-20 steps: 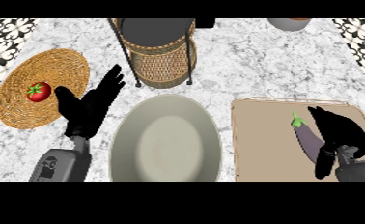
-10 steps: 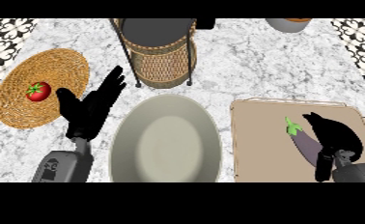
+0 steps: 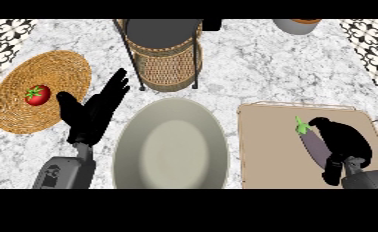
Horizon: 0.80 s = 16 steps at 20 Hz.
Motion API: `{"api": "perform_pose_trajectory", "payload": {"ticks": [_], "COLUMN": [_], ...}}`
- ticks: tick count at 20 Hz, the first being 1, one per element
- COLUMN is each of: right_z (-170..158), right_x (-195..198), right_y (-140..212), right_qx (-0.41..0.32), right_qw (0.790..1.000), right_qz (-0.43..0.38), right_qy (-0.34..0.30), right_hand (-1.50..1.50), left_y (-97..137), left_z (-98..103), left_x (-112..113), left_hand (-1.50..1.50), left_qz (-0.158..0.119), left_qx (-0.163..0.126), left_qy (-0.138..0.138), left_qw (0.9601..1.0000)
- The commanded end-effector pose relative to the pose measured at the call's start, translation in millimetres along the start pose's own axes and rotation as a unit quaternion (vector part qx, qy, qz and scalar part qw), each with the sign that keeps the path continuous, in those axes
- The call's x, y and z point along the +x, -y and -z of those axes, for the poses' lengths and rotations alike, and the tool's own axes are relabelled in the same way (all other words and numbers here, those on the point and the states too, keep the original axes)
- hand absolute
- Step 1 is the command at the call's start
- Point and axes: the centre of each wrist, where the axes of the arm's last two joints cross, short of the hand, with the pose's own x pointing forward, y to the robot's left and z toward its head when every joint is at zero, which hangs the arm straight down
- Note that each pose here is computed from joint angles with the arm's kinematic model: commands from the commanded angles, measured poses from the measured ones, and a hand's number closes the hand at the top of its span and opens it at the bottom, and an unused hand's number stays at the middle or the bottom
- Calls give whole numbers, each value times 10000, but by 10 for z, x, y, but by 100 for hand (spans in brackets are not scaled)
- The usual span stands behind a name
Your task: Pick the eggplant from the tray and place it in the tiered basket
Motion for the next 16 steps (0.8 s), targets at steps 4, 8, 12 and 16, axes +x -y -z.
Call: {"api": "perform_pose_trajectory", "payload": {"ticks": [4,8,12,16], "right_z": [-310,-653,-1063,-1427], "right_x": [812,1476,1746,1768], "right_y": [-249,-118,-121,120], "right_qx": [-584,-1363,-1782,-2131], "right_qw": [9927,9745,9568,9222], "right_qz": [1001,1754,2240,3165], "right_qy": [333,313,508,628], "right_hand": [150,150,150,150], "left_y": [12,-26,-101,-31], "left_z": [-53,4,68,-8], "left_x": [-132,-21,-20,-86], "left_hand": [0,0,0,0], "left_qz": [36,-5,49,88], "left_qx": [67,96,49,159], "left_qy": [-65,51,-53,7], "left_qw": [10000,9999,10000,9998]}}
